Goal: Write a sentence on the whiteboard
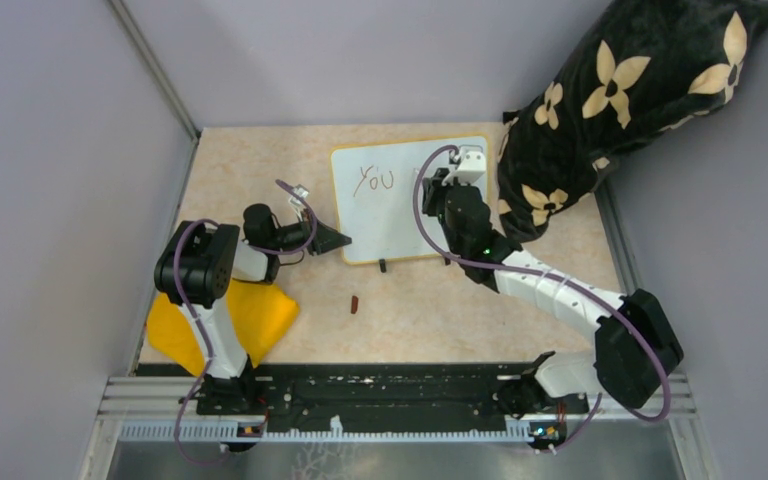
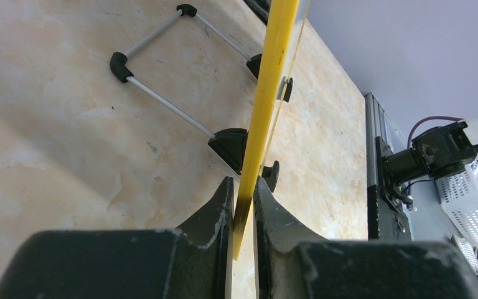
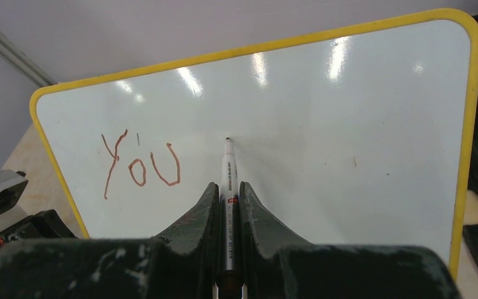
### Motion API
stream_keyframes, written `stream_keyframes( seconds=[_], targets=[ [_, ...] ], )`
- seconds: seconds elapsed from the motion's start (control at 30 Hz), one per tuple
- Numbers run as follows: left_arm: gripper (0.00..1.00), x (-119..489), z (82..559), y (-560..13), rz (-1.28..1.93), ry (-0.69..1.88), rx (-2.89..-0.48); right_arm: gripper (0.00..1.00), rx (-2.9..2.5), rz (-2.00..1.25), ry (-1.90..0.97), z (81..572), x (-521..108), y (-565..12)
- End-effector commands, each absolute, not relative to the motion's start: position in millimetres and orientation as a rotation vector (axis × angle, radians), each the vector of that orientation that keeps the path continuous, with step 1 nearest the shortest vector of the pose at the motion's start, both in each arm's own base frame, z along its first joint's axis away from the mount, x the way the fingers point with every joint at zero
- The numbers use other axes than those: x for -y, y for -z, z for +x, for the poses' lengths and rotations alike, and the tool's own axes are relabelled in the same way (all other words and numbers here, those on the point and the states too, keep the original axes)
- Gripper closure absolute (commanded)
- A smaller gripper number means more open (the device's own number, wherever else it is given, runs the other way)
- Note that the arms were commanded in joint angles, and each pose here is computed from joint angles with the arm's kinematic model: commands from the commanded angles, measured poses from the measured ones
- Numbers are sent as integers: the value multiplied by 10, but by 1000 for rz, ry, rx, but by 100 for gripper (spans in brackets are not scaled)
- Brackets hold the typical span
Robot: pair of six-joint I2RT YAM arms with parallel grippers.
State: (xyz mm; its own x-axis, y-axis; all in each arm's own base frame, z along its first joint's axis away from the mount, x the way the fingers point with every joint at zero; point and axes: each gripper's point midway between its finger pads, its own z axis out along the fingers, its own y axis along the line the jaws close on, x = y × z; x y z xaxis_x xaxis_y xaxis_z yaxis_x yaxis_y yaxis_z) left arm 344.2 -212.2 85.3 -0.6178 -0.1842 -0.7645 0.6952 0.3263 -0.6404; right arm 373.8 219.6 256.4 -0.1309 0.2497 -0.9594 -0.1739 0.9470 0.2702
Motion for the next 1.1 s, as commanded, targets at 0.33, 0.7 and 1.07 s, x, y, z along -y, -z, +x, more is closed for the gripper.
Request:
stream_keyframes(
  seconds=[0.33,0.7,1.07],
  targets=[
    [100,2112,3437,-851,451,1381,-1804,100,-1599,88,-395,3911,-2252,-2860],
    [100,2111,3439,-849,452,1380,-1805,100,-1666,23,-431,3848,-2356,-2633],
    [100,2110,3435,-832,450,1380,-1810,100,-1714,12,-403,3644,-2190,-2344]
  ],
)
